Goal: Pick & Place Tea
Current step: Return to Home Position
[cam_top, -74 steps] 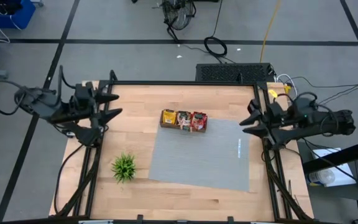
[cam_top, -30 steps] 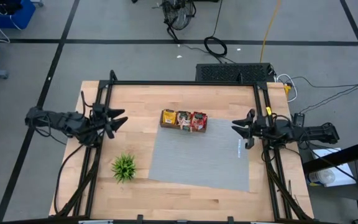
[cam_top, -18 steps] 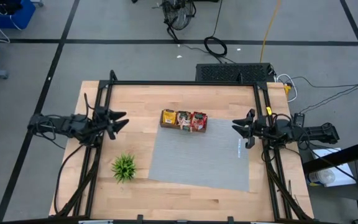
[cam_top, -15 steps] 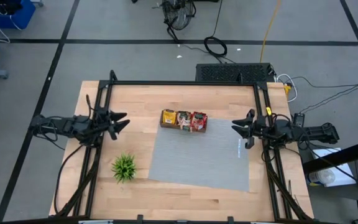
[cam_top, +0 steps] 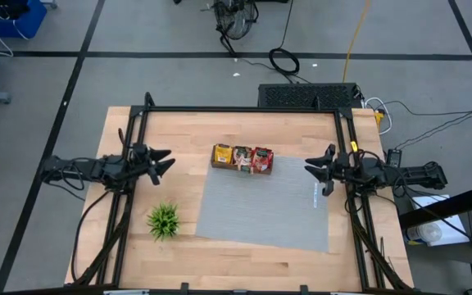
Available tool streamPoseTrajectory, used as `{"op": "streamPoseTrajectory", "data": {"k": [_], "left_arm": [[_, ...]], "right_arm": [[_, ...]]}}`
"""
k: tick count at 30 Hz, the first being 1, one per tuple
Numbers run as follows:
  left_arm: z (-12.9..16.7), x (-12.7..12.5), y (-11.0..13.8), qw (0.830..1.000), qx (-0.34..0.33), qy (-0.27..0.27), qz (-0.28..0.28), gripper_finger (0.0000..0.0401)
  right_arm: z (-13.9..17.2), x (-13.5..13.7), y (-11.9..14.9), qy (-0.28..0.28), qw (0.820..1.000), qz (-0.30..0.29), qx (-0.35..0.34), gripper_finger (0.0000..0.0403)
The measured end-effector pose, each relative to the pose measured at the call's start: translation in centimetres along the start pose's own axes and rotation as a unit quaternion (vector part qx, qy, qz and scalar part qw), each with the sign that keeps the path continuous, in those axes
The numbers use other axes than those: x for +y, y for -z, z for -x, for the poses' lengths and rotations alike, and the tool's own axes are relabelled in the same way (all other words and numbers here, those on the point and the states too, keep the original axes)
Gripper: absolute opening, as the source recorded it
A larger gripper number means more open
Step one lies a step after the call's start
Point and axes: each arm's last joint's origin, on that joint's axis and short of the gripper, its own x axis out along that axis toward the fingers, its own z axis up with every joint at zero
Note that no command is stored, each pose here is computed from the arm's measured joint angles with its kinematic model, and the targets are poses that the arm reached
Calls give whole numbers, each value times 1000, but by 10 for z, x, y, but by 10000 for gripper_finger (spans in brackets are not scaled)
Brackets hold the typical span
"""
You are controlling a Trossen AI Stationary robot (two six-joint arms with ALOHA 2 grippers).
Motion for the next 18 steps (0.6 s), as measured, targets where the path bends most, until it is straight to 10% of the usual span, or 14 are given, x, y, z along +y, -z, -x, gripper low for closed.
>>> {"op": "streamPoseTrajectory", "data": {"k": [18], "left_arm": [[-3, 6, 0, 999, -15, -46, -3, 267]], "right_arm": [[-5, -1, 9, 31, 998, -21, 46, 105]]}}
